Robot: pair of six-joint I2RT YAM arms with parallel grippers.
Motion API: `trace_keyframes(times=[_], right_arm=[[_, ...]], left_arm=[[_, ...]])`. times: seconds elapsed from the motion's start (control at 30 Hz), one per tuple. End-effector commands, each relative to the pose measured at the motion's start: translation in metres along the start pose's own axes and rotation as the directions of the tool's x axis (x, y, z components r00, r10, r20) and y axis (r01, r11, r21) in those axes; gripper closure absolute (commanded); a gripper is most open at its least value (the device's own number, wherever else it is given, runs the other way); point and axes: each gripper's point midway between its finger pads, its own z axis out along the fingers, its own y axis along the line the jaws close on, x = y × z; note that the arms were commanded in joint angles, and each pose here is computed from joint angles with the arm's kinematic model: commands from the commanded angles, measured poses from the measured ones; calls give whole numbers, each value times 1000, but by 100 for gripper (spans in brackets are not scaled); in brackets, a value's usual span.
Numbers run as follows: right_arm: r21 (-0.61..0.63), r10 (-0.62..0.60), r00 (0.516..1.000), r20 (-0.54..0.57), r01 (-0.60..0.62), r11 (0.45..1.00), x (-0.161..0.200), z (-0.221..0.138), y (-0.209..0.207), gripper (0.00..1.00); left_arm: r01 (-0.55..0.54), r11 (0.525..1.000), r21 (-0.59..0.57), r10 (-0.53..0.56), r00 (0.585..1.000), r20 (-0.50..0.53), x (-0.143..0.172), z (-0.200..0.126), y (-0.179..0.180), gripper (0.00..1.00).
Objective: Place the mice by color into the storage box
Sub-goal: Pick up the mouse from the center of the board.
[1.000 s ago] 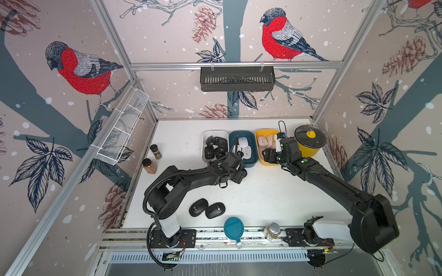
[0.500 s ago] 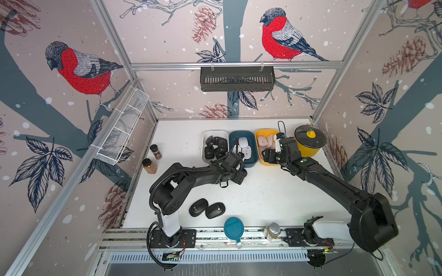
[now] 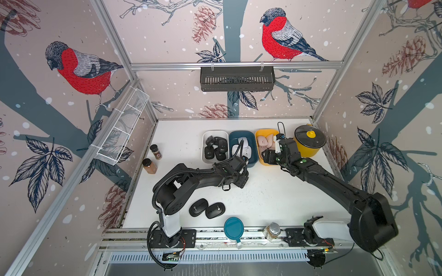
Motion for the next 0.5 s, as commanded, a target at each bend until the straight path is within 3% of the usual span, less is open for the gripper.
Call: trace_keyframes(times=[0.0,0.2,0.47], right_arm=[[-12,11,1000,14,-11,1000,-3,1,3,25],[-7,9,1000,12,-9,1000,-2,1,2,25],[9,5,1000,-5,-5,1000,3,3,-2,25]], left_arm=[[6,999,-53,-5,1000,23,-8,1,7,21],[11,997,-70,-9,999,31,-15,6,6,25],[6,995,-96,-4,1000,22,-6,0,10,42]])
